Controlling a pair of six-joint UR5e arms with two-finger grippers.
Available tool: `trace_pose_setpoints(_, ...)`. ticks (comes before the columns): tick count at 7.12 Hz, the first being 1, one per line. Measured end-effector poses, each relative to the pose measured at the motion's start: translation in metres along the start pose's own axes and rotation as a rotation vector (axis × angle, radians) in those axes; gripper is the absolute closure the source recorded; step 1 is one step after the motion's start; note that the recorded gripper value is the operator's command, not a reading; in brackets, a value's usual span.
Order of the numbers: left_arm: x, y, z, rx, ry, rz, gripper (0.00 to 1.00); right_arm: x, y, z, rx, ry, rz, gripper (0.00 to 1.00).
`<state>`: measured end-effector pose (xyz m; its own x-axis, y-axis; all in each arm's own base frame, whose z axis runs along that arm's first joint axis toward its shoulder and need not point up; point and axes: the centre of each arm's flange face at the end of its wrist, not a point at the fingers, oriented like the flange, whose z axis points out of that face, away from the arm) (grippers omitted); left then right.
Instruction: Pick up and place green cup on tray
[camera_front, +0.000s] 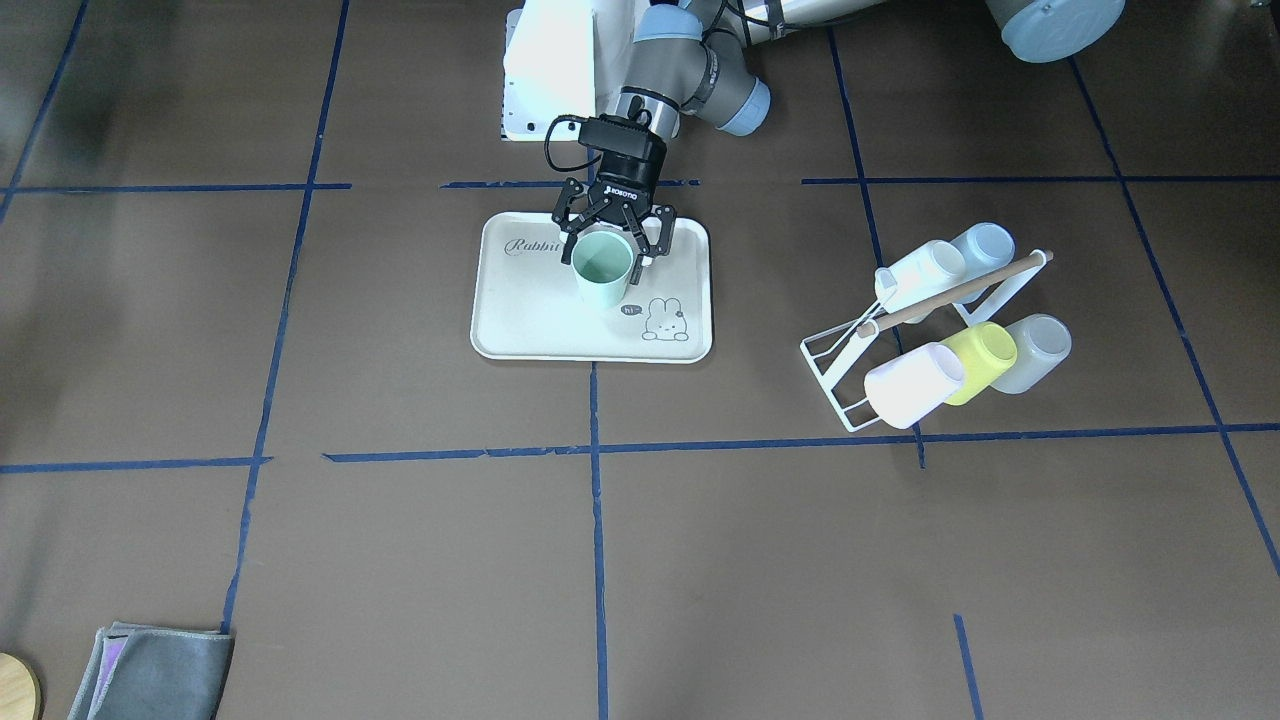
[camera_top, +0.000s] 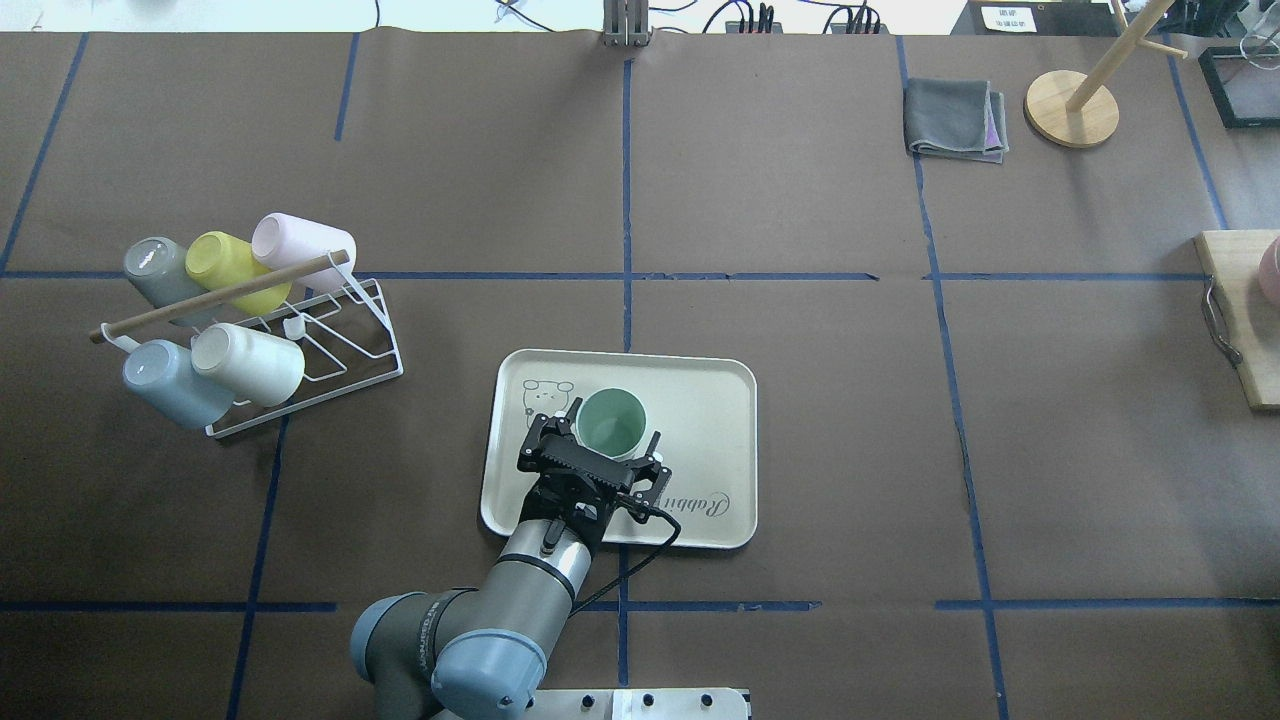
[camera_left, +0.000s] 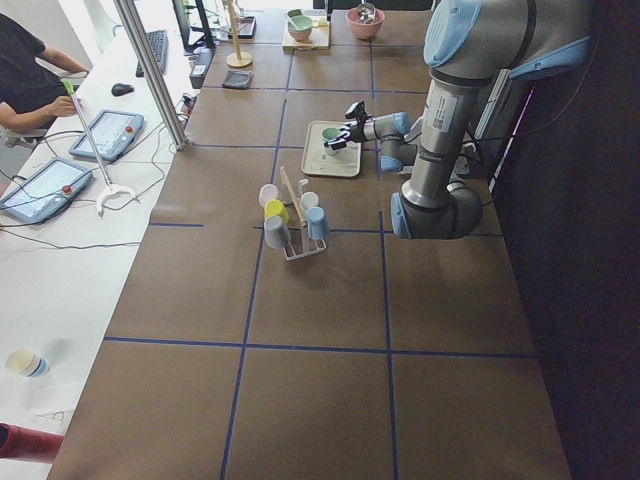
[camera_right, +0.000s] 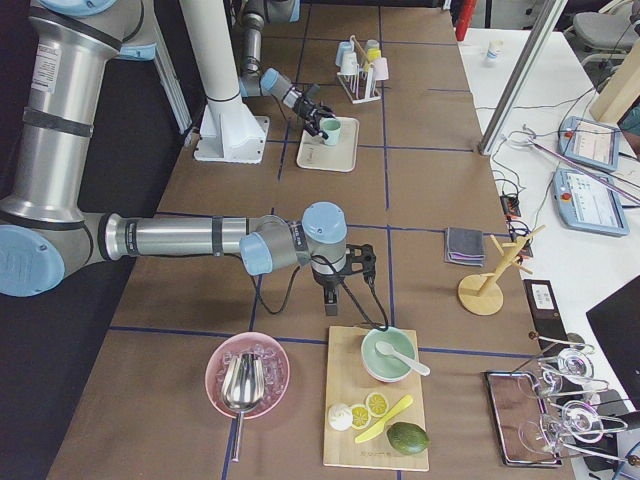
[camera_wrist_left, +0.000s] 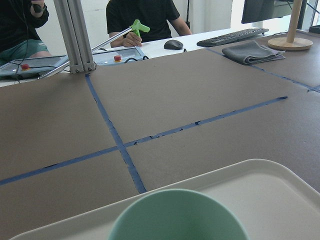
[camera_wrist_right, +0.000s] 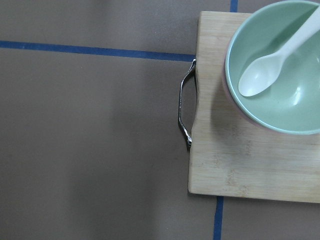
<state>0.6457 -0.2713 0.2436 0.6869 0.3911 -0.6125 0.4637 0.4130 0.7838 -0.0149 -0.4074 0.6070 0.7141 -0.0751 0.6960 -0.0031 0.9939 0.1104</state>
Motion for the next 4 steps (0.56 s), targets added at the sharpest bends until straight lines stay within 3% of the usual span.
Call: trace_pose_setpoints(4,0.005,-0.066,-0.035,0.070,0.062,-0.027,0.01,0.001,0.000,0.001,-0.002,0.002,0.002,0.00)
